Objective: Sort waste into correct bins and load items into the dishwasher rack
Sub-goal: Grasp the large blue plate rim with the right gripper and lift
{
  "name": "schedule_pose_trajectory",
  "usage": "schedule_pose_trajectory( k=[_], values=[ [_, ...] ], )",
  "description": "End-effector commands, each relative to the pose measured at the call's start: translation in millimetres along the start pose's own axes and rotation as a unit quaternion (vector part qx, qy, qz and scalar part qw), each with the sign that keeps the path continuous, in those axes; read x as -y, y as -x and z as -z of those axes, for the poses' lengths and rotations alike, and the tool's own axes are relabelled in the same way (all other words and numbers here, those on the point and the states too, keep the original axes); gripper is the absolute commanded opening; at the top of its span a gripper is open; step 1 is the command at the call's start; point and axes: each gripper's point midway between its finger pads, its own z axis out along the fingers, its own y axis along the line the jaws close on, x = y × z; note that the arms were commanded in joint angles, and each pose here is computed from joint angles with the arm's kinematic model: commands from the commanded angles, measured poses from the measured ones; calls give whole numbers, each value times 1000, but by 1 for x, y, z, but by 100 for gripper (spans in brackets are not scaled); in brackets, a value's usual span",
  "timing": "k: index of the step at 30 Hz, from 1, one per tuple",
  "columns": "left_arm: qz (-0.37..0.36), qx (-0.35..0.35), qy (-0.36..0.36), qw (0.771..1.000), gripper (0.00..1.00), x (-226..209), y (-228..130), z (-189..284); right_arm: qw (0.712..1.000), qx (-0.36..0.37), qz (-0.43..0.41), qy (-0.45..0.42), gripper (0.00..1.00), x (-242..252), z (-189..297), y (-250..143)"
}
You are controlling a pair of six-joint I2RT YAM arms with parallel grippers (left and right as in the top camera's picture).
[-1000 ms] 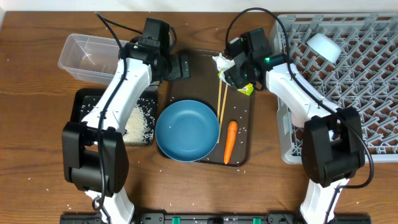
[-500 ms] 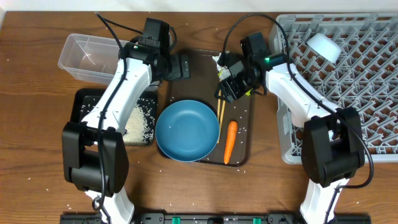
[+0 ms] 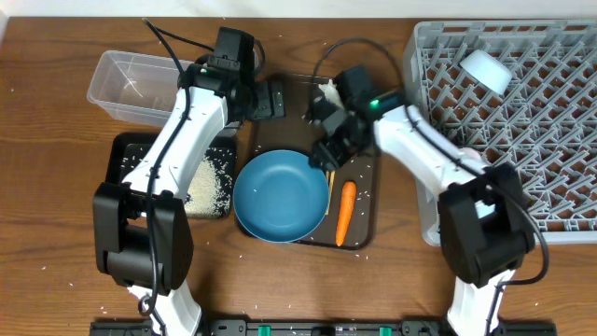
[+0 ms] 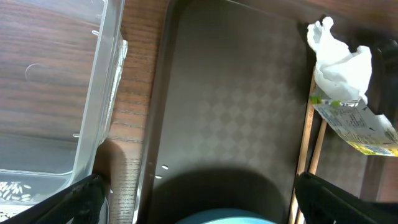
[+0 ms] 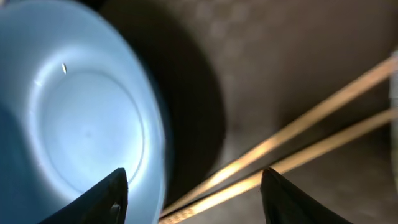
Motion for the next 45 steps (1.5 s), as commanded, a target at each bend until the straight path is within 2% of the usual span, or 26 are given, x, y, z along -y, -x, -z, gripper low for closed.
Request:
schedule_pose_trajectory(
  k=[1,5,7,8,9,10,11,18,23,32,37,40,42,44,45],
  values=[
    [-2,-3,8,1000,98,-3,-2,-3,998,-33,24,-43,63,-6,-14,-13],
    [-2,-3,8,1000,98,-3,-3,-3,994,-52,48,-80,63,-11,-24,-21],
    [-2,-3,8,1000,98,-3,-3,-3,993,-57,52,-88,55,-11,-26,-24],
    [-2,-3,8,1000,98,-3,-2,-3,993,-58,52,-88,47,-11,-27,-26],
    [-2,-3,8,1000,98,-3,-2,-3,993,-59,51,-88,30,-11,-28,-26],
    [-2,-3,8,1000,98,-3,-2,-3,993,-59,51,-88,6,-10,-27,-27],
    [-2,-3,8,1000,98,-3,-2,-3,993,-59,50,-88,1,-10,-27,-27],
    [-2,-3,8,1000,98,-3,-2,-3,994,-53,43,-91,1,-3,-24,-25],
    [-2,-3,8,1000,98,-3,-2,-3,996,-22,24,-85,1,4,-7,-9],
    [-2,-3,8,1000,98,-3,-2,-3,992,93,3,-85,1,22,73,38],
    [-2,-3,8,1000,98,-3,-2,-3,984,141,-12,-110,1,41,116,46],
    [-2,-3,8,1000,98,-3,-2,-3,984,146,-25,-99,2,42,119,45],
    [-2,-3,8,1000,98,-3,-2,-3,988,138,-26,-69,15,34,111,42],
    [-2,-3,8,1000,98,-3,-2,-3,992,122,-26,-34,36,22,98,38],
    [-2,-3,8,1000,98,-3,-2,-3,993,113,-27,-25,43,19,92,35]
  ],
)
